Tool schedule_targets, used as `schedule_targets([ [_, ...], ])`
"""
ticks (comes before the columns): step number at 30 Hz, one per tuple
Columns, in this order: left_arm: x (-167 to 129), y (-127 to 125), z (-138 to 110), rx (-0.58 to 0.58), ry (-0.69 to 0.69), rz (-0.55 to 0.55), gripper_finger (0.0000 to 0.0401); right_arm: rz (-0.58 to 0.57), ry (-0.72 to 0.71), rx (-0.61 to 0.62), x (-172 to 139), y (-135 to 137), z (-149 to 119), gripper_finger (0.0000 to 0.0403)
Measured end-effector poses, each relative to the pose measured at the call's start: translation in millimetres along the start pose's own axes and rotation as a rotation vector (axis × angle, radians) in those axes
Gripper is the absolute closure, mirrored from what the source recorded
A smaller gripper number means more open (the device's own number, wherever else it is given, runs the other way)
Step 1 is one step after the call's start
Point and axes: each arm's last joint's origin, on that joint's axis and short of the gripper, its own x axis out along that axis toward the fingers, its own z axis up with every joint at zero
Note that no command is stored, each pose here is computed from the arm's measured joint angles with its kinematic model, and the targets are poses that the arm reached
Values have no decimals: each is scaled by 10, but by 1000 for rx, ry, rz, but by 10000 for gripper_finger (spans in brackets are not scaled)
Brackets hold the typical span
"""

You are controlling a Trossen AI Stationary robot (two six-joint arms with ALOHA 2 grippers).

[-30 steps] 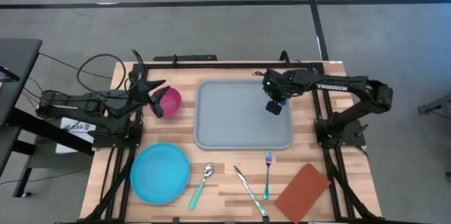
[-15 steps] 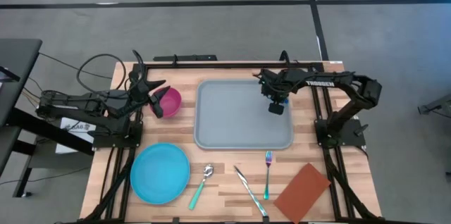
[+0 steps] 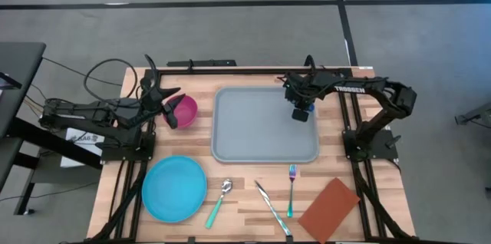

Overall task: Set up tray
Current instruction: Put the blue cup on the tray, then put the blue plate on the tray

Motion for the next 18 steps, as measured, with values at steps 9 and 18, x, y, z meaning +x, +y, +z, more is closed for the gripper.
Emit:
schedule_targets([
  [9,0,0,-5,-45,4,0,283,0,1,44,-198,-50,92,292],
  [18,-2,7,-53,-63,42,3,283,-9,-48,106,-750,-171,298,248],
])
